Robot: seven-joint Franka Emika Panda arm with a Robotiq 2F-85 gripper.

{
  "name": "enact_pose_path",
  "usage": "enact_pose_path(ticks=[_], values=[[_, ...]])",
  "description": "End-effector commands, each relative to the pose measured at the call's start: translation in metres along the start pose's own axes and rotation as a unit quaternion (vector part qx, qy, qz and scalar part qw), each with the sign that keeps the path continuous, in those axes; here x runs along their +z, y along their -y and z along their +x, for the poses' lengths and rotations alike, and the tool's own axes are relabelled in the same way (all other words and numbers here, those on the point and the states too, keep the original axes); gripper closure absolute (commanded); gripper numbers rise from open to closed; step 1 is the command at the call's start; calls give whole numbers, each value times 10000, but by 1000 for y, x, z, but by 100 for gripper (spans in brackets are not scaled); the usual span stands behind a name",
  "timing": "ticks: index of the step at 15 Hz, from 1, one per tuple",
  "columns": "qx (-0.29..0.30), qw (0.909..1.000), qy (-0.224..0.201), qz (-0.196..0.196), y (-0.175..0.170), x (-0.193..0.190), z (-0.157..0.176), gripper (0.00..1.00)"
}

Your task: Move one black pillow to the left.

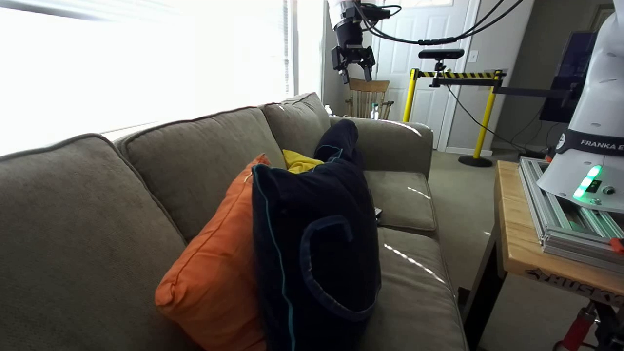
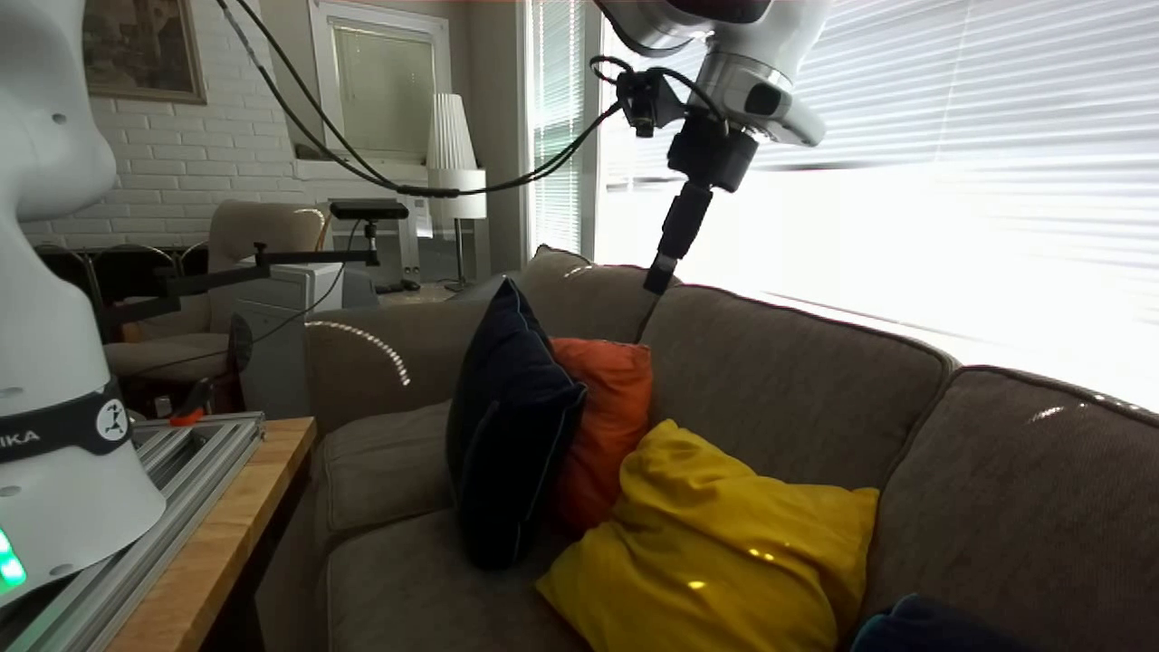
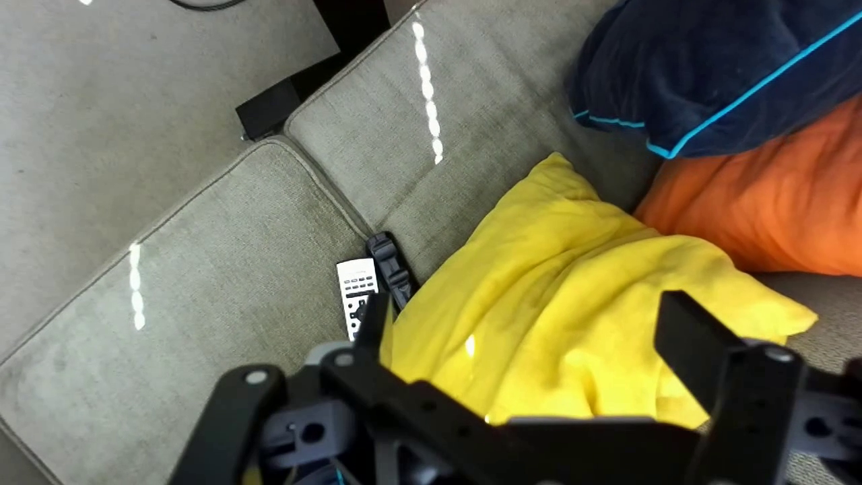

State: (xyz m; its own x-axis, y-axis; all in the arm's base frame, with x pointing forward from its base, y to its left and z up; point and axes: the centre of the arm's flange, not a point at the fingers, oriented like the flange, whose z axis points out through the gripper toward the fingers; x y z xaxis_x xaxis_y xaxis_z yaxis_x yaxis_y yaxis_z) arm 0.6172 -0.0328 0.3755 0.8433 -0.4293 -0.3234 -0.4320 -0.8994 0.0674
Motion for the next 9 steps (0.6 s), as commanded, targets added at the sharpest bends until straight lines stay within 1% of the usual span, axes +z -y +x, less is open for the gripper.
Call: enact_pose_path(ticks=[1,6,9], values=[[226,9997,-54,112,8,12,0,0],[818,9958,-47,403,37,41,-12,0],[1210,9915,60,468,51,59,-21,0]])
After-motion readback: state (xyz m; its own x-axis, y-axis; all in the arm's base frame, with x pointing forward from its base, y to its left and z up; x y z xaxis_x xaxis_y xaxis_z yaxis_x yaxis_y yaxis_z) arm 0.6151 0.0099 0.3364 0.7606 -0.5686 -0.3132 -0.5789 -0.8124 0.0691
